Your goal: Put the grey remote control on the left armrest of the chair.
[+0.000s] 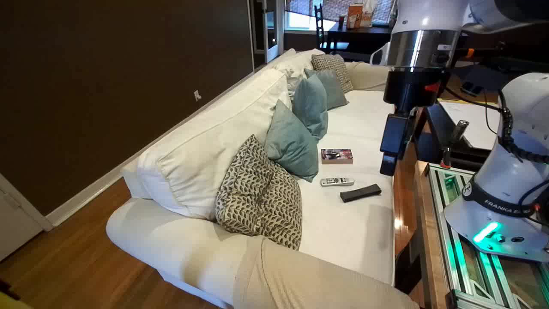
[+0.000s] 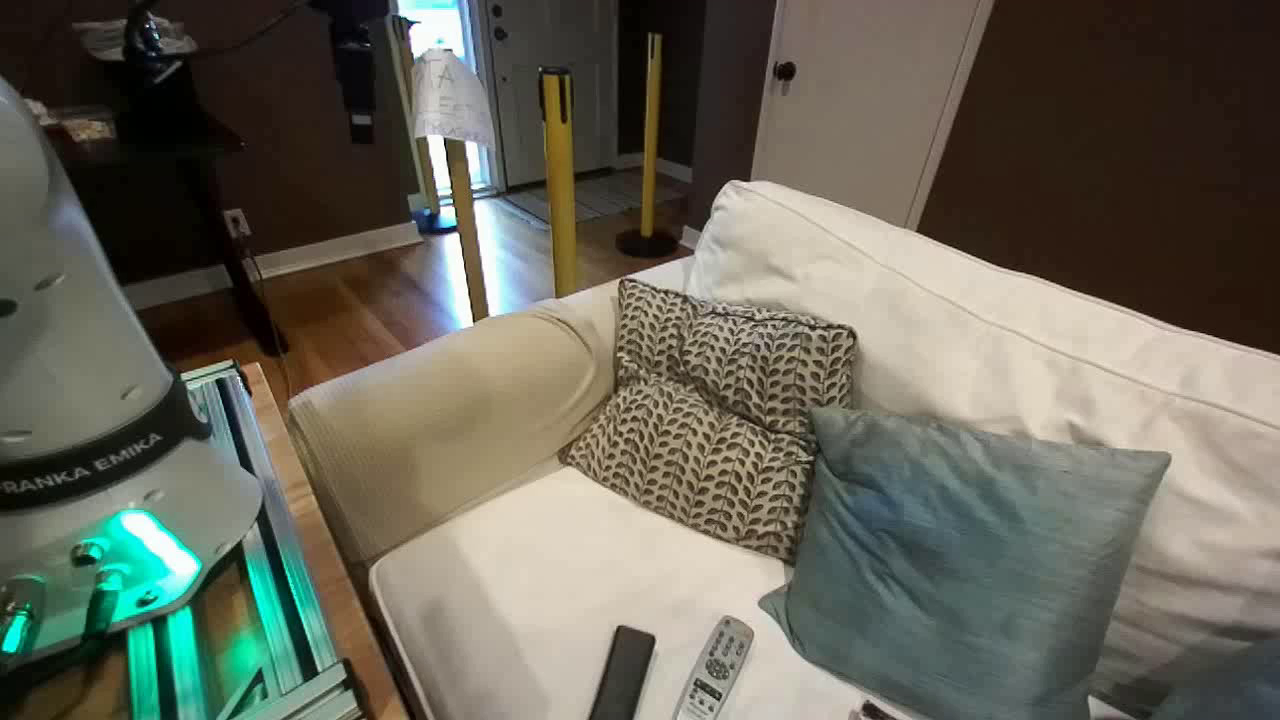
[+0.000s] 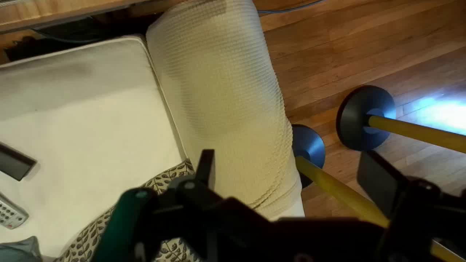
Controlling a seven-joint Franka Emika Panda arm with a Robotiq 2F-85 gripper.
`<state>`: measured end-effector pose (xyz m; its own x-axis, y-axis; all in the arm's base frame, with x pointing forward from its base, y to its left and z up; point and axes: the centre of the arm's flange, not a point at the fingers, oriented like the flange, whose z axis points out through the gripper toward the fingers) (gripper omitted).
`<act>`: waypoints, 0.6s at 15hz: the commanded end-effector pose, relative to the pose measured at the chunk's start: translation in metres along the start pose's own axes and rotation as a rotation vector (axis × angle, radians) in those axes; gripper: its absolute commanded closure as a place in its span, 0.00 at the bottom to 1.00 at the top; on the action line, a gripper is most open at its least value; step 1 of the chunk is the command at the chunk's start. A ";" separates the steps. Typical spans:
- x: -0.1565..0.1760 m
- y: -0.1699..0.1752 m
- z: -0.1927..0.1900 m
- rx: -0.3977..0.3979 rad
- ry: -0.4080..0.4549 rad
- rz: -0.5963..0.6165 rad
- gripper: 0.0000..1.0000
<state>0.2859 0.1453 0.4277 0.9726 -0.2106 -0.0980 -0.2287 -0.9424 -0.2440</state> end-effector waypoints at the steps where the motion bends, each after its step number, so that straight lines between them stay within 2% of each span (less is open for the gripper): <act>1: 0.000 0.001 0.002 -0.003 -0.004 0.002 0.00; 6: 0.000 0.004 0.007 -0.009 -0.016 0.007 0.00; 9: 0.025 0.044 0.005 -0.023 0.041 0.166 0.00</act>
<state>0.2887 0.1368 0.4210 0.9631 -0.2447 -0.1119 -0.2647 -0.9362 -0.2311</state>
